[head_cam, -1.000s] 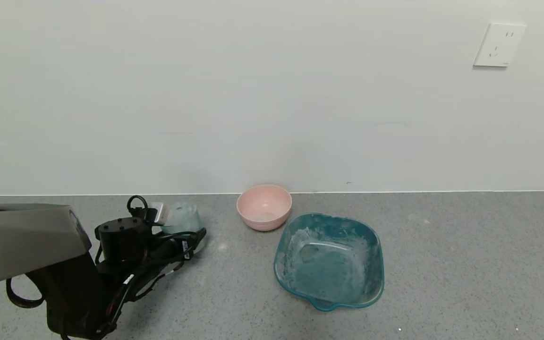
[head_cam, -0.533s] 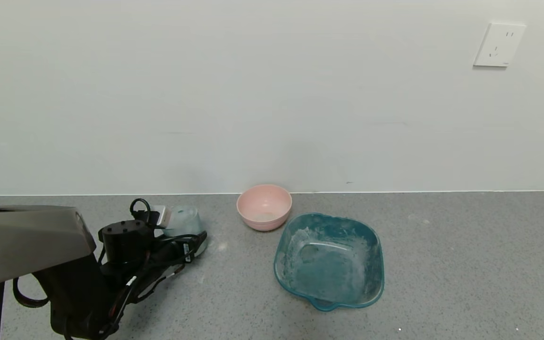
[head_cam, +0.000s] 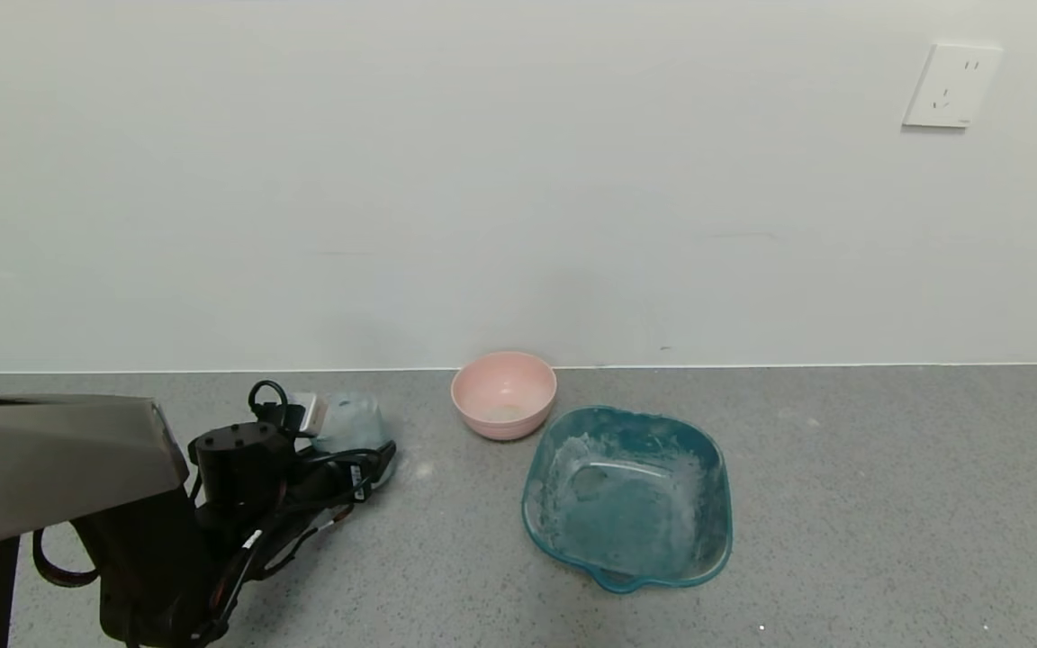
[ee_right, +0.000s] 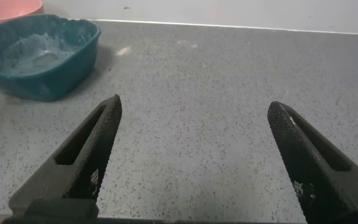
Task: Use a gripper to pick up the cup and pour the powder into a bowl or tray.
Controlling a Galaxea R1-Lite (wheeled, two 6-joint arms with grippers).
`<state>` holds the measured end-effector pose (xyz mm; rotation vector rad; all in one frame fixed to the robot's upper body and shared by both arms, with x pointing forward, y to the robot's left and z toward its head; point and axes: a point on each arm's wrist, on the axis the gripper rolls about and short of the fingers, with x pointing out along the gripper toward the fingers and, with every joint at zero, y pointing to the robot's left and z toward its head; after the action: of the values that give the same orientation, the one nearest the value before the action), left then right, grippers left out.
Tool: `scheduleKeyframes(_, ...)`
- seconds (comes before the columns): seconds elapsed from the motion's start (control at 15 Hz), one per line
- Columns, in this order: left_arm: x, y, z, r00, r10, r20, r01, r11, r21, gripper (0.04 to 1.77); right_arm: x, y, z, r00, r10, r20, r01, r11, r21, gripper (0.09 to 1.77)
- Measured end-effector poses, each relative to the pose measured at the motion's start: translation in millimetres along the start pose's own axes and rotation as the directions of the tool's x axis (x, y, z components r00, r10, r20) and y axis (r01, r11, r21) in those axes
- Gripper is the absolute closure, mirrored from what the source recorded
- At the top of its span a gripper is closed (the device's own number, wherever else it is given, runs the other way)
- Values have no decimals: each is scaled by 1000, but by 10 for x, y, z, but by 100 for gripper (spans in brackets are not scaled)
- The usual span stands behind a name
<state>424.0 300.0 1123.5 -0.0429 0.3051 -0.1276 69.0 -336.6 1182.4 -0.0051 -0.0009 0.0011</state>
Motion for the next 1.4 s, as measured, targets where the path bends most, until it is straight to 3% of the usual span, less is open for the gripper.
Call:
scheduleKeyframes(0.4,-61,-5,51,1000,-1,2,1,1000,4,22,0,0,0,1000,0,0,0,1000,0,15)
scheduleKeyframes(0.6,-174,-10,153,1000,4,-30,-4,1000,24,18,0,0,0,1000,0,0,0,1000,0,15)
scheduleKeyframes(0.8,-389,-22,395,999,7,-51,-6,999,34,15,0,0,0,1000,0,0,0,1000,0,15)
scheduleKeyframes(1.13,-941,-67,982,998,13,-64,-10,999,42,12,0,0,0,1000,0,0,0,1000,0,15)
scheduleKeyframes(1.4,-1520,-82,1453,1000,28,-15,-27,999,41,12,0,0,-1,1000,1,-1,-1,1000,0,15)
